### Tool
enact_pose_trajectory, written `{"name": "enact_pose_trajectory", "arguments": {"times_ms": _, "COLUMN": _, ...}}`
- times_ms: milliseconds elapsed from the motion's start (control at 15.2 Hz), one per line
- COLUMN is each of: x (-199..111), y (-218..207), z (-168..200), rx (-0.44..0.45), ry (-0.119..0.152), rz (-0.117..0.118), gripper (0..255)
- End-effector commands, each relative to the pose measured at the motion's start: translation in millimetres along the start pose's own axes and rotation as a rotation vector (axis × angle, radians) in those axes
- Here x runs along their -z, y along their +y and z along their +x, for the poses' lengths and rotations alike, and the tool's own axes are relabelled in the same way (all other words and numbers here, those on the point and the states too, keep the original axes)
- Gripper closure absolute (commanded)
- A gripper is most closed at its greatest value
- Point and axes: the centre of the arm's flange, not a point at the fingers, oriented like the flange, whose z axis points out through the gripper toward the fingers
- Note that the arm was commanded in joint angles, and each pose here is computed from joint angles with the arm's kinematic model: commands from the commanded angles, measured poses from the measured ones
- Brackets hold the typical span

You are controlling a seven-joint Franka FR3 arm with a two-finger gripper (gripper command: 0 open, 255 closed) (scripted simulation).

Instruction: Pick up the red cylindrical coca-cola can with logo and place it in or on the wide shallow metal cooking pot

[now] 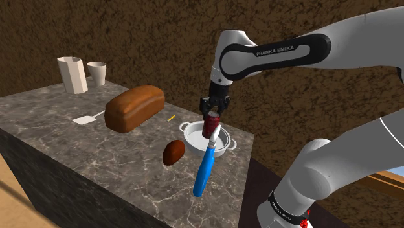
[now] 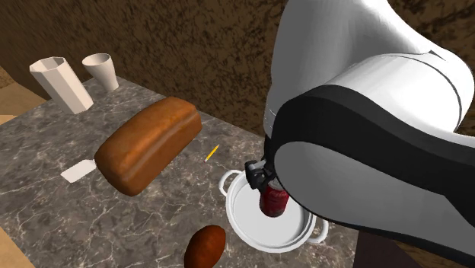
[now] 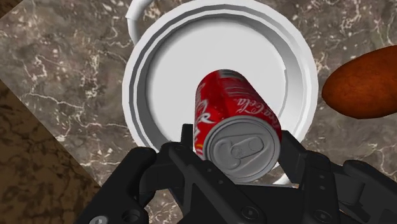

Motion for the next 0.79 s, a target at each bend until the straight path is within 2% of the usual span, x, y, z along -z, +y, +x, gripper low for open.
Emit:
{"name": "enact_pose_trajectory", "arguments": {"times_ms": 0, "x": -2.1, "y": 0.0, "z": 0.0, "rx": 0.0, "ry": 0.001, "rz": 0.0, "gripper": 255}}
{"name": "enact_pose_trajectory", "arguments": {"times_ms": 330, "x": -2.1, "y": 0.0, "z": 0.0, "rx": 0.0, "ry": 0.001, "rz": 0.0, "gripper": 255}}
{"name": "enact_pose_trajectory", "arguments": {"times_ms": 396, "x": -2.1, "y": 0.0, "z": 0.0, "rx": 0.0, "ry": 0.001, "rz": 0.0, "gripper": 0}}
{"name": "enact_pose_trajectory", "arguments": {"times_ms": 726, "x": -2.1, "y": -0.1, "z": 0.0, "rx": 0.0, "ry": 0.001, "rz": 0.0, "gripper": 0}}
